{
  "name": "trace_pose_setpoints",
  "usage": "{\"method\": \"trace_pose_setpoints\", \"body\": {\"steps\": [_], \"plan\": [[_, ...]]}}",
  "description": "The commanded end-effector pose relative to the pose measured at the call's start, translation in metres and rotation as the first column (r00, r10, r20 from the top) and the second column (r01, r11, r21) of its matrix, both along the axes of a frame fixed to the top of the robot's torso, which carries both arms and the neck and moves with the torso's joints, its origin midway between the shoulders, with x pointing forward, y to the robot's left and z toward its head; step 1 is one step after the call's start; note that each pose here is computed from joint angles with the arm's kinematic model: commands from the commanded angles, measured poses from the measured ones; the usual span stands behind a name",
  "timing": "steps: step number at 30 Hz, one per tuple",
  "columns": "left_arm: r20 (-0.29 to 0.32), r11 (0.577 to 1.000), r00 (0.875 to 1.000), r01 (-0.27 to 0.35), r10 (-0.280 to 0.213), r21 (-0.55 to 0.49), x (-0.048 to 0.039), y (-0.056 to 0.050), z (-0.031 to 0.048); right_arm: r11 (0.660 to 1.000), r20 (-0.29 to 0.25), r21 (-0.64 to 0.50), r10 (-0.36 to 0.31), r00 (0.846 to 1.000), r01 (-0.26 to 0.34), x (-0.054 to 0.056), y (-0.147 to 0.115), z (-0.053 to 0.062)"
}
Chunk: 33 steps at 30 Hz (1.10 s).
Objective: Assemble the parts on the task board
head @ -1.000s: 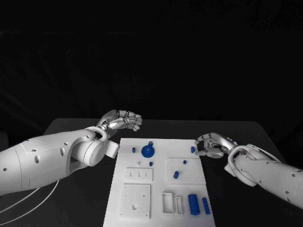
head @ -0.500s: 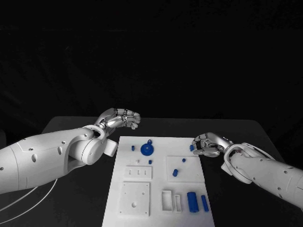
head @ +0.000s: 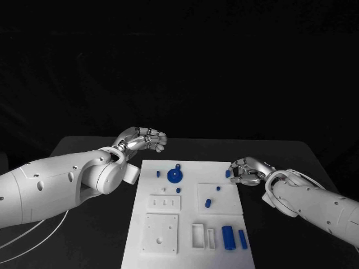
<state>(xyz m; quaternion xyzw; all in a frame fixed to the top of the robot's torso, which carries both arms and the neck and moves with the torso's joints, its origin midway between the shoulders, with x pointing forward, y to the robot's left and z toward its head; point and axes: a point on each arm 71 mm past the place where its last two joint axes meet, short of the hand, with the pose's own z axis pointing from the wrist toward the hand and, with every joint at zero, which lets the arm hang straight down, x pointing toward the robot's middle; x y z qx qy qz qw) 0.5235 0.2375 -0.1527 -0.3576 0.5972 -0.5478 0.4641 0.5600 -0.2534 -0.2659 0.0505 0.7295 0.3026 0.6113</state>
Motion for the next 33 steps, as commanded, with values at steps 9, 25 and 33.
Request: {"method": "trace_pose_setpoints", "body": {"steps": [9, 25, 33], "plan": [[0.007, 1.0, 1.0, 0.026, -0.026, -0.004, -0.0007, -0.004, 0.0011, 1.0, -0.011, -0.008, 0.001, 1.0, -0.001, 0.001, 0.005, -0.001], [0.005, 0.999, 0.999, 0.032, -0.032, -0.007, -0.0021, -0.006, 0.0012, 1.0, -0.009, -0.017, -0.003, 1.0, 0.003, 0.003, 0.012, -0.003], [0.005, 0.999, 0.999, 0.033, -0.033, -0.007, -0.0024, -0.006, 0.0013, 1.0, -0.005, -0.017, -0.01, 1.0, 0.01, 0.003, 0.01, -0.002]]}}
